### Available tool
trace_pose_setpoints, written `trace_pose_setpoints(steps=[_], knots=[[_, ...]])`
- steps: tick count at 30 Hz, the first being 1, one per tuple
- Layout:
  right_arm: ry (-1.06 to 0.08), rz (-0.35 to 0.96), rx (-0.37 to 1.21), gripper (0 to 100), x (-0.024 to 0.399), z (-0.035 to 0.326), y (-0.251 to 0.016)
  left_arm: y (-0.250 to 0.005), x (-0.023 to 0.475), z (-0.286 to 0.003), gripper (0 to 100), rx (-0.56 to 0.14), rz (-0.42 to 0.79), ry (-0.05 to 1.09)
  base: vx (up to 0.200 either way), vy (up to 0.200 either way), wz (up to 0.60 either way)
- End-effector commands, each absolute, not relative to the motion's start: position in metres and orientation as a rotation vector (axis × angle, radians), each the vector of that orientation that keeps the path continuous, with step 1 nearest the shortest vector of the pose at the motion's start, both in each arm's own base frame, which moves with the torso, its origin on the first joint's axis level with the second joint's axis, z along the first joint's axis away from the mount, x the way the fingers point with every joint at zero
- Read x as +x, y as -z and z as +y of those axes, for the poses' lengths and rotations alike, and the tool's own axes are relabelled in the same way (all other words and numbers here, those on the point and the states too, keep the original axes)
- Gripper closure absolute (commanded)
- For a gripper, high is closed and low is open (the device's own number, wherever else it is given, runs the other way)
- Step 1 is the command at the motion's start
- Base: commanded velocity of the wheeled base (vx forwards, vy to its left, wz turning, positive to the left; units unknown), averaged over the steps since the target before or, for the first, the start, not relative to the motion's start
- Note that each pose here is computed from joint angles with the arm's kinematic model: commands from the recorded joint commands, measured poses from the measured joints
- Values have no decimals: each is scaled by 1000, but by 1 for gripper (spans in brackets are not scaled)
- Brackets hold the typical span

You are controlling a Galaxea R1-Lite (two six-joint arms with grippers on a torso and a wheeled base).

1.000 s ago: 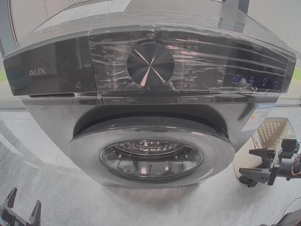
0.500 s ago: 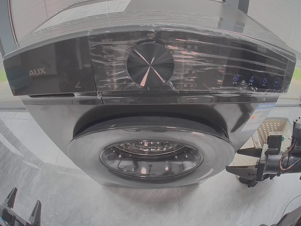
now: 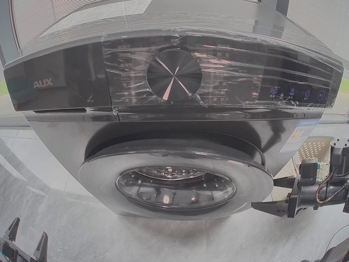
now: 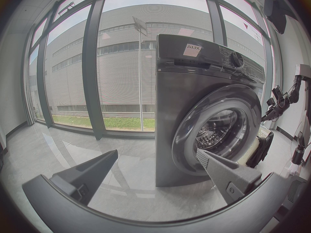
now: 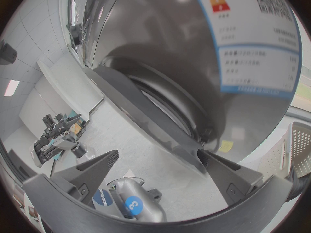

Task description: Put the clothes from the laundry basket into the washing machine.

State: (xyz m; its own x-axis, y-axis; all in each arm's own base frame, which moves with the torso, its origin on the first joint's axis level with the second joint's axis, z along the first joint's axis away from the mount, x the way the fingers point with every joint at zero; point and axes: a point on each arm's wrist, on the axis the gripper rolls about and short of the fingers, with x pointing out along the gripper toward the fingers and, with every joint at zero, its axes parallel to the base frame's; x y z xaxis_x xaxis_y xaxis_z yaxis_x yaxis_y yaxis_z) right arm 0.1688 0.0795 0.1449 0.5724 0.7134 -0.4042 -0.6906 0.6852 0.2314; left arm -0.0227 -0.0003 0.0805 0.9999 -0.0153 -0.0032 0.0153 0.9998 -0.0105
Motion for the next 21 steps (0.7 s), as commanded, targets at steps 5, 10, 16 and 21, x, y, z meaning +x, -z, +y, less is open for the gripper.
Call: trace_pose_setpoints(steps=[5,10,16,21], knots=[[-825,471,48,0,144,69,-144,-75,-23,0,0,-11,6,15,0,0,0],[-815,458,49,0,155,72,-149,-75,-23,0,0,-11,6,15,-40,0,0],[-802,481,48,0,174,79,-148,-75,-23,0,0,-11,6,15,-167,0,0],[-810,504,41,0,172,82,-143,-75,-23,0,0,-11,6,15,0,0,0]])
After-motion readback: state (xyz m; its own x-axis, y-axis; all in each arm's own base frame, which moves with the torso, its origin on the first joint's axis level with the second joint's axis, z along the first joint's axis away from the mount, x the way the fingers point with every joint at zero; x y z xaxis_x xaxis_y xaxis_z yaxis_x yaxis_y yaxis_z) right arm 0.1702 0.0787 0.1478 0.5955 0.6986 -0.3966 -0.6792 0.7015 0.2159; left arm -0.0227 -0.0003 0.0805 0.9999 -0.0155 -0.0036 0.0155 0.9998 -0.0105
